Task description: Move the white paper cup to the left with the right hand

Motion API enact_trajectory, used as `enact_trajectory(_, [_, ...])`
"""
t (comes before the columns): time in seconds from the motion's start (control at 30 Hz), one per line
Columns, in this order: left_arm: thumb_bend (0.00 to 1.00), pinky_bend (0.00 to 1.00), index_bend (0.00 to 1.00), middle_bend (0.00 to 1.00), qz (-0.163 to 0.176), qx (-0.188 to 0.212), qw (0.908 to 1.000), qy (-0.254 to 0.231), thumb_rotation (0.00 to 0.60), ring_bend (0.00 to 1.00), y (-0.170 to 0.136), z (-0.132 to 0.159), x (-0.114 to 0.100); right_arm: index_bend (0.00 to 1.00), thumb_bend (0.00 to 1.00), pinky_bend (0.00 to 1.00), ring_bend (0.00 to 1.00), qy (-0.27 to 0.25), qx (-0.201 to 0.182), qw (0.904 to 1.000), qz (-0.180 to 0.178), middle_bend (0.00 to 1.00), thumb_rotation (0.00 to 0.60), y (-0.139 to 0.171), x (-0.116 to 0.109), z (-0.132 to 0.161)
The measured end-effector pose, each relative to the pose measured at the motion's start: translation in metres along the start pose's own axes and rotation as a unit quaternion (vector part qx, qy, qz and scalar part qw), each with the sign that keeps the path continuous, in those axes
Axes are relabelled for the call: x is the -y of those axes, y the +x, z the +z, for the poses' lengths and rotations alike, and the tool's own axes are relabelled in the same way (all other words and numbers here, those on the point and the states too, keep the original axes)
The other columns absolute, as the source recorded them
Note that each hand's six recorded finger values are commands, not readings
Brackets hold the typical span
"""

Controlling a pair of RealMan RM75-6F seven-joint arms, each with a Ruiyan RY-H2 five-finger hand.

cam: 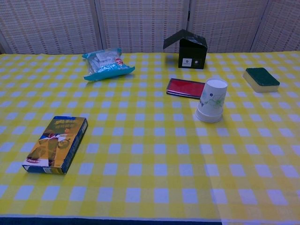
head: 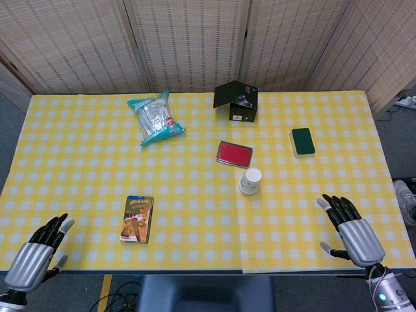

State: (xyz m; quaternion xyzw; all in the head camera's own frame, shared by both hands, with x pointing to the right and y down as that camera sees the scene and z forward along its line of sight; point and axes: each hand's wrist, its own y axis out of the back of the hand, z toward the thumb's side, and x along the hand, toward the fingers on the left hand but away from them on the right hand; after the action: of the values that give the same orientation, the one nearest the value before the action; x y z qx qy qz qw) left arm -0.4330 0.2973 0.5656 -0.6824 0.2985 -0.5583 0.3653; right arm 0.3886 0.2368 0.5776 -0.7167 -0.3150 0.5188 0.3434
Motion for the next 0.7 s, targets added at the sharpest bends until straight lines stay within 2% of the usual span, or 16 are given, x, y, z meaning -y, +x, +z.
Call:
enact_trajectory(0.4, [0.38, 0.20, 0.00, 0.00, 0.006, 0.003, 0.9999, -0.008, 0.600, 0.06, 0.001, 0.000, -0.004, 0.00, 0.19, 0.00, 0.00, -0.009, -0.002, 0.9999, 0.006, 0.00, 0.600, -0.002, -0.002, 0.001])
enact_trajectory(0.5, [0.38, 0.20, 0.00, 0.00, 0.007, -0.004, 0.9999, -0.013, 0.600, 0.06, 0.001, -0.004, -0.005, 0.00, 0.19, 0.00, 0.00, -0.007, -0.006, 0.9998, 0.019, 0.00, 0.600, -0.011, -0.006, 0.004])
enact_trajectory(0.7, [0.38, 0.20, 0.00, 0.00, 0.004, -0.021, 0.9996, -0.017, 0.600, 0.06, 0.003, -0.012, -0.005, 0.01, 0.19, 0.00, 0.00, 0.000, -0.010, 0.9987, 0.049, 0.00, 0.600, -0.050, -0.028, 0.012])
